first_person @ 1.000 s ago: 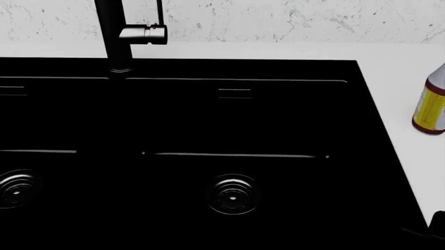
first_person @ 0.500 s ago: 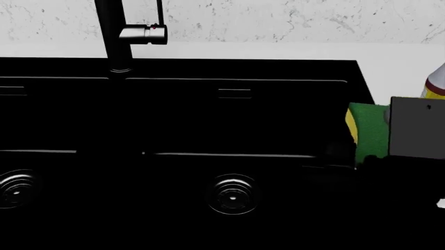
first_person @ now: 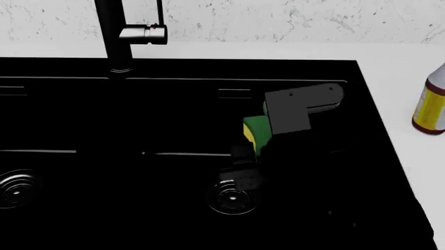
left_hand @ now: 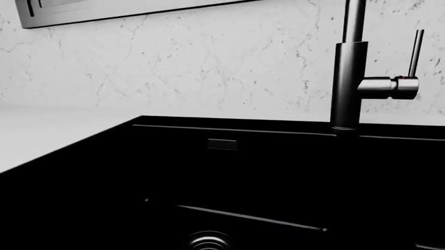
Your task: Pick the sponge from the counter and place it in the sink
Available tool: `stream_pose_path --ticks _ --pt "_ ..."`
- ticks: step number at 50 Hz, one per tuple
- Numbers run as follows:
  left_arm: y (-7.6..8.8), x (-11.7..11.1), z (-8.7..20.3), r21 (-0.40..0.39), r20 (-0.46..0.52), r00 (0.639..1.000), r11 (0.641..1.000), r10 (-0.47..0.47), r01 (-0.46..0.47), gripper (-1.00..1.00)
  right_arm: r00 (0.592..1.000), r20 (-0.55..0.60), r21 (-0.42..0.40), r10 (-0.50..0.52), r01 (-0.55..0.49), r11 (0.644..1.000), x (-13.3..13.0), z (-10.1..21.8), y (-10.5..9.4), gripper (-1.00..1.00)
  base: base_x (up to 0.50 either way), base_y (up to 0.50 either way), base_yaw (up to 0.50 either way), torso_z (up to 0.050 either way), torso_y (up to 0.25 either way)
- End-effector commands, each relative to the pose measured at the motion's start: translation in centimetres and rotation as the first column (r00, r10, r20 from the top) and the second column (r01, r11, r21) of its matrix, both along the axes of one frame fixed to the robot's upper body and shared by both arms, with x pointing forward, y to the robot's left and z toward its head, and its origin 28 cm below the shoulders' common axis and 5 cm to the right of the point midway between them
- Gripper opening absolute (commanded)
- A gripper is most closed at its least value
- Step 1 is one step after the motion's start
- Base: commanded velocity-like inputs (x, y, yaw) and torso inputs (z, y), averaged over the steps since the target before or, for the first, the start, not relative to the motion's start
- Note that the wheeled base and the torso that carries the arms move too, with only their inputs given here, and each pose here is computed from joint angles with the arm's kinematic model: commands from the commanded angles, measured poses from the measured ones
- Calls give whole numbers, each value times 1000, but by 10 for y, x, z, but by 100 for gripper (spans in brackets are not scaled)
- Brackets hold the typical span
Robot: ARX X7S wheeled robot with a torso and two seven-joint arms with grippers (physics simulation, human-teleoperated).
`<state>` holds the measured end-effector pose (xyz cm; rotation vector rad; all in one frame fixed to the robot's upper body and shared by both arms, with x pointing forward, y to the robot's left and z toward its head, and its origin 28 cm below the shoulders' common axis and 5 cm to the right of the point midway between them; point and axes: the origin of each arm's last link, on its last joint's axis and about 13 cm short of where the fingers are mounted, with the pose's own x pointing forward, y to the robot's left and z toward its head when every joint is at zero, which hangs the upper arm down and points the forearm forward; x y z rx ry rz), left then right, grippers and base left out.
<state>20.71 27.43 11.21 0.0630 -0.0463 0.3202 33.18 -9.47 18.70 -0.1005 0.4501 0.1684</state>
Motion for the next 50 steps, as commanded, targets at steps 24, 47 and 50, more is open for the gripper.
stream_pose_path --ticks 24,47,50 --pt "-1 2 -1 -8 1 1000 1000 -13 13 100 942 -287 -119 177 -218 969 33 -94 39 -100 0 0 0 -1 0" --pt "-2 4 -3 -9 -6 1000 1000 -22 22 100 912 -373 -136 173 -238 962 28 -116 38 -100 0 0 0 -1 0" --pt "-2 3 -2 -9 -4 1000 1000 -20 20 100 913 -370 -131 172 -234 963 29 -114 38 100 0 0 0 -4 0"
